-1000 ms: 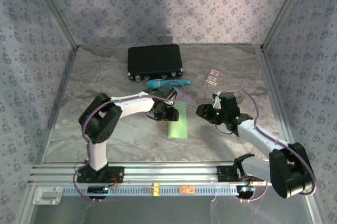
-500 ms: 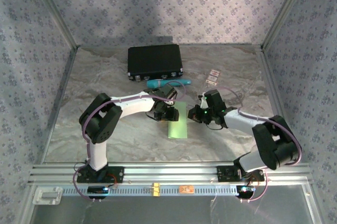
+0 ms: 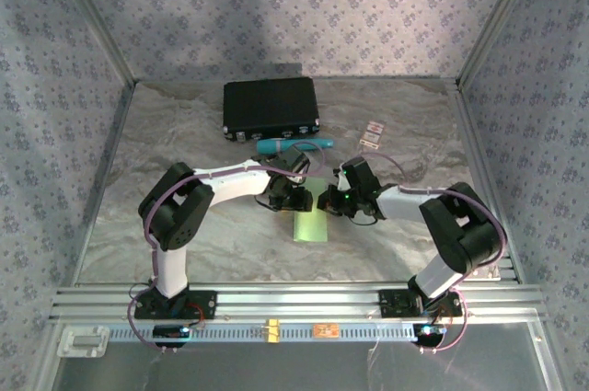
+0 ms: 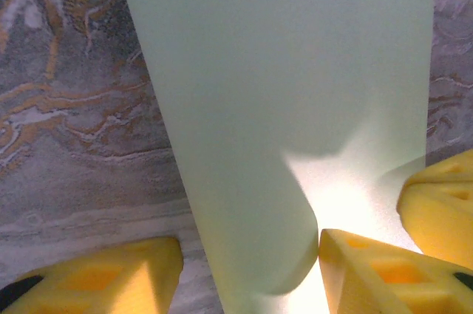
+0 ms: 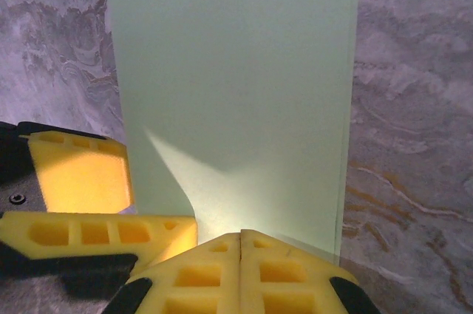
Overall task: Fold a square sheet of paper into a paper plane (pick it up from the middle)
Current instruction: Hold the square sheet of paper at the center of the table.
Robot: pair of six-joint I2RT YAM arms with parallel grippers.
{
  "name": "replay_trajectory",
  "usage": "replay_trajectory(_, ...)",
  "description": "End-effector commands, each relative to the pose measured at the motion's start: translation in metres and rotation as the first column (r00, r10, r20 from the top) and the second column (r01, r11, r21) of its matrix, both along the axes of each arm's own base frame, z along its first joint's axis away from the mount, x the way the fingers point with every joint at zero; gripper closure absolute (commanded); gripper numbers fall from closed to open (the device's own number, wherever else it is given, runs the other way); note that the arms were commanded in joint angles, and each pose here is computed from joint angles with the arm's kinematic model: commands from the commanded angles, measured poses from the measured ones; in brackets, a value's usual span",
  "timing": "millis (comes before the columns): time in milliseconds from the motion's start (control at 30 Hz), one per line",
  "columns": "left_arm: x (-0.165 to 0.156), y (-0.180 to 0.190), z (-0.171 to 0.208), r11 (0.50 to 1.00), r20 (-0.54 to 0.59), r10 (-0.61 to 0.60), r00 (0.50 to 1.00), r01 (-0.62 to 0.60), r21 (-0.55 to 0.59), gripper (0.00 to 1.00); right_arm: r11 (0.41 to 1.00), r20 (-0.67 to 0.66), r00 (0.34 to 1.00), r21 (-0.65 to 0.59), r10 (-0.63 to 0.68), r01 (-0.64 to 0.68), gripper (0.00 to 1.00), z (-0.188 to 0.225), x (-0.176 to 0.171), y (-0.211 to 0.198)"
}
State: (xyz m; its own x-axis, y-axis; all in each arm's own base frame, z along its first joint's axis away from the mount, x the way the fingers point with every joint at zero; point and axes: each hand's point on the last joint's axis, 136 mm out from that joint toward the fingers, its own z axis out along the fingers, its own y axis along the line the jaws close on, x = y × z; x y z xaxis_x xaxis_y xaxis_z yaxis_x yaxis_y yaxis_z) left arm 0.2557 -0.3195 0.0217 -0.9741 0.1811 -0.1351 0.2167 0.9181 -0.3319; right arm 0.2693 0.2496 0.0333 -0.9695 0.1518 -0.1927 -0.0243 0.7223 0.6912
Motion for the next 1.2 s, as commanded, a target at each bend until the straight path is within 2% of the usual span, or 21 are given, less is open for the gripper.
replay_trajectory(0, -0.016, 0.010, -0.045, 0.996, -0.063, -0.036, 0.997, 0.041, 0.084, 0.45, 1.000, -0.020, 1.000, -0.027, -0.006, 0.006, 1.00, -0.009, 0.000, 0.000)
replay_trajectory(300, -0.011, 0.001, -0.028, 0.999, -0.037, -0.022, 0.999, 0.023, 0.028, 0.44, 0.987, -0.108, 0.994, -0.160, -0.003, -0.014, 1.00, -0.056, -0.032, -0.032)
replay_trajectory(467, 0.000, -0.008, 0.011, 0.998, 0.028, 0.010, 1.000, -0.008, -0.060, 0.40, 0.982, -0.104, 0.994, -0.187, 0.023, -0.042, 1.00, -0.058, -0.031, -0.036)
replay_trajectory(600, 0.014, -0.005, 0.054, 0.985, 0.109, 0.081, 0.991, -0.063, -0.161, 0.34, 0.976, -0.090, 0.994, -0.202, 0.065, -0.082, 1.00, -0.052, -0.024, -0.037)
replay_trajectory(700, 0.021, -0.002, 0.077, 0.958, 0.118, 0.137, 0.983, -0.102, -0.268, 0.38, 0.972, -0.089, 0.992, -0.206, 0.093, -0.110, 1.00, -0.050, -0.019, -0.036)
replay_trajectory(767, 0.022, -0.002, 0.086, 0.935, 0.106, 0.156, 0.982, -0.112, -0.337, 0.43, 0.972, -0.090, 0.990, -0.200, 0.109, -0.125, 1.00, -0.049, -0.017, -0.034)
replay_trajectory(867, 0.023, -0.005, 0.093, 0.900, 0.082, 0.163, 0.983, -0.114, -0.420, 0.56, 0.970, -0.099, 0.989, -0.207, 0.108, -0.126, 1.00, -0.050, -0.016, -0.035)
replay_trajectory(933, 0.022, -0.012, 0.096, 0.870, 0.052, 0.146, 0.988, -0.103, -0.482, 0.71, 0.971, -0.102, 0.990, -0.208, 0.096, -0.116, 1.00, -0.051, -0.015, -0.035)
replay_trajectory(1100, 0.020, -0.030, 0.092, 0.816, -0.006, 0.124, 0.992, -0.105, -0.569, 1.00, 0.973, -0.115, 0.991, -0.214, 0.069, -0.092, 1.00, -0.055, -0.017, -0.038)
replay_trajectory(1167, 0.021, -0.035, 0.087, 0.803, -0.024, 0.120, 0.992, -0.111, -0.586, 1.00, 0.973, -0.116, 0.991, -0.212, 0.066, -0.089, 1.00, -0.055, -0.017, -0.038)
